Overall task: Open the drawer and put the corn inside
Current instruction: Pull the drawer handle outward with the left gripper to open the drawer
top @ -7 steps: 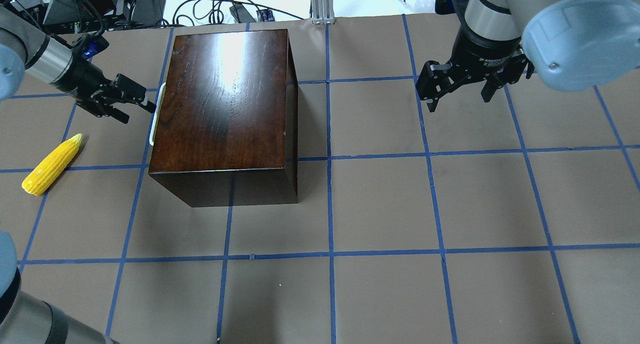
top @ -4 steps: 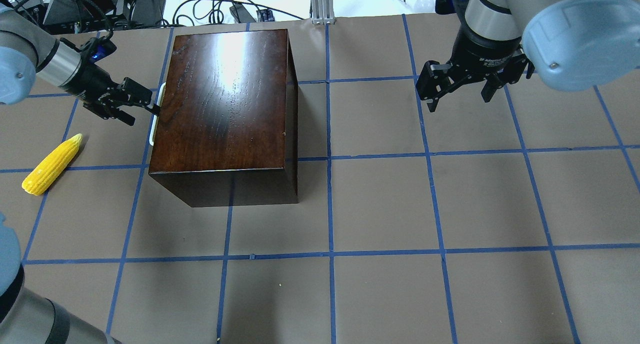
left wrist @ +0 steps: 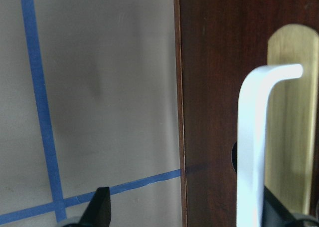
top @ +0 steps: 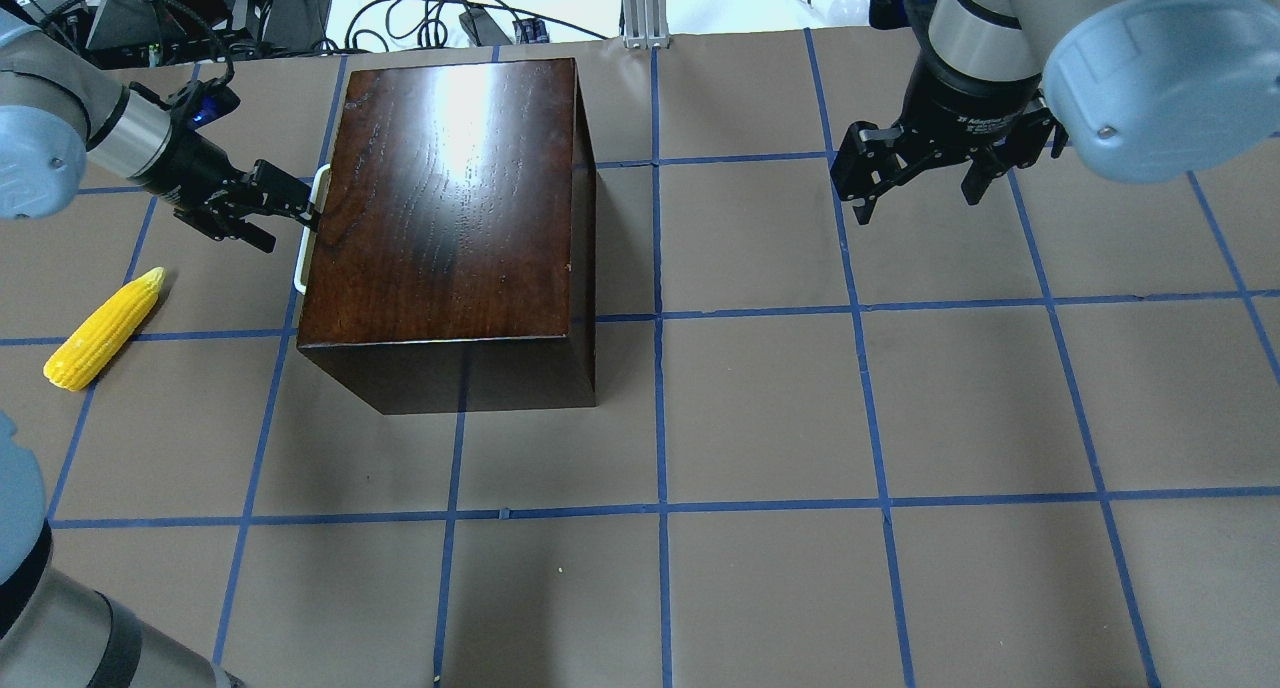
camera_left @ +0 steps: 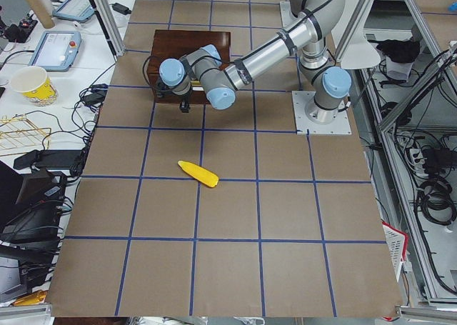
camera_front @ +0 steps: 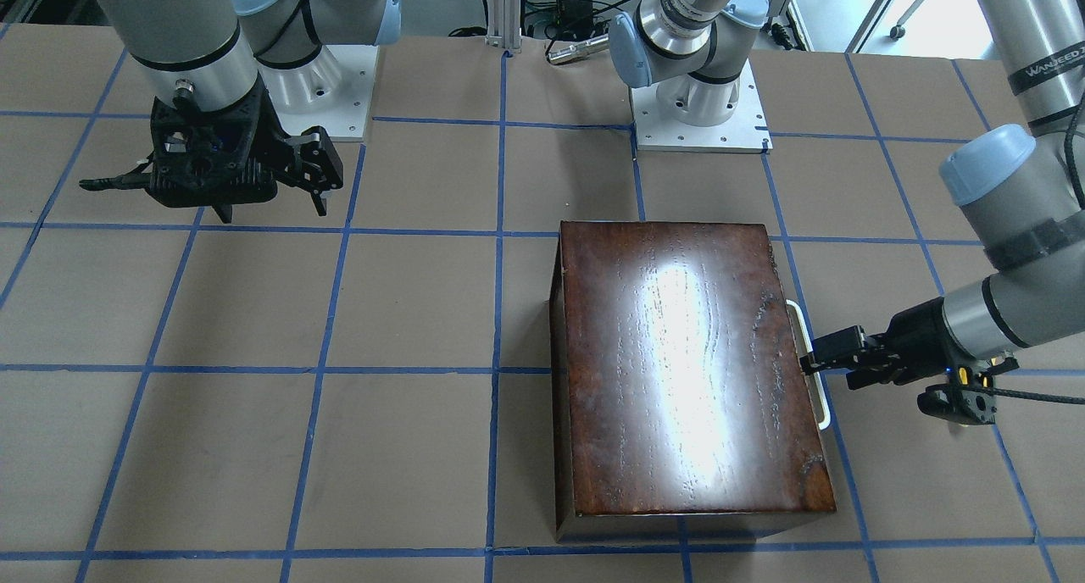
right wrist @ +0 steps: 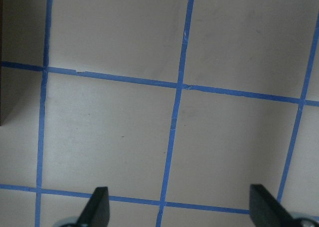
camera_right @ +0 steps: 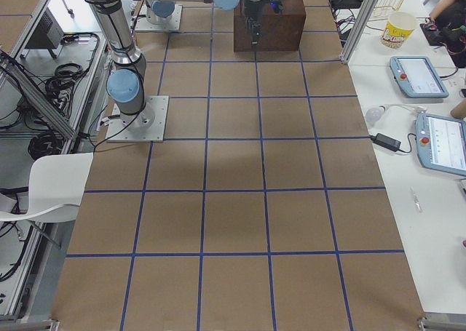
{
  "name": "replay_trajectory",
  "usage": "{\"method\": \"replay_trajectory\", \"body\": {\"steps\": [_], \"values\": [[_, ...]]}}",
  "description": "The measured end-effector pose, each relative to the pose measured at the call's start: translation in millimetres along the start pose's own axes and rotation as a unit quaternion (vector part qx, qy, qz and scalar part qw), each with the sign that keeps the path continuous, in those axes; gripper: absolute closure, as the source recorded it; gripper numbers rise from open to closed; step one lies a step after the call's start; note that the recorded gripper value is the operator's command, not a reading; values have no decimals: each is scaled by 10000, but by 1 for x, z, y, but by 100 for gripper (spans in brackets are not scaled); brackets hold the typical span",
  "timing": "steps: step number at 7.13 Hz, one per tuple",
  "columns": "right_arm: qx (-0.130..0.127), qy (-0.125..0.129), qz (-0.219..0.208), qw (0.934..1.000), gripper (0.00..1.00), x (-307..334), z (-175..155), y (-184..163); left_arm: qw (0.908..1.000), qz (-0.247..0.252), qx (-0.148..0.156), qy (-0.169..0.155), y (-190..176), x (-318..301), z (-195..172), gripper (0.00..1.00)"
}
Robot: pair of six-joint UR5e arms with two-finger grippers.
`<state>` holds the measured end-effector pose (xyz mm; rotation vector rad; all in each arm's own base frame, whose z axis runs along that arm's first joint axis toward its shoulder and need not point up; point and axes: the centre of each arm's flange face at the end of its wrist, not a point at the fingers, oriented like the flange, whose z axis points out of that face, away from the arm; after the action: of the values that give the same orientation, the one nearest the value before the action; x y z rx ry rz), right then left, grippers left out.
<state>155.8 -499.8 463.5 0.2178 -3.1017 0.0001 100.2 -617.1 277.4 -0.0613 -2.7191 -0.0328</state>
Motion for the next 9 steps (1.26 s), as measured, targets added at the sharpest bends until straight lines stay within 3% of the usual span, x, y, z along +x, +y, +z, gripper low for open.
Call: {"method": "replay_trajectory", "body": {"steps": [4,9], "values": [[0,0,2,10000,0,0,0,0,10000,31,8,-33,0,0,-1,0],[0,0,6,10000,0,1,0,0,9994,89,90,-320,-2,-4,-7,0]]}}
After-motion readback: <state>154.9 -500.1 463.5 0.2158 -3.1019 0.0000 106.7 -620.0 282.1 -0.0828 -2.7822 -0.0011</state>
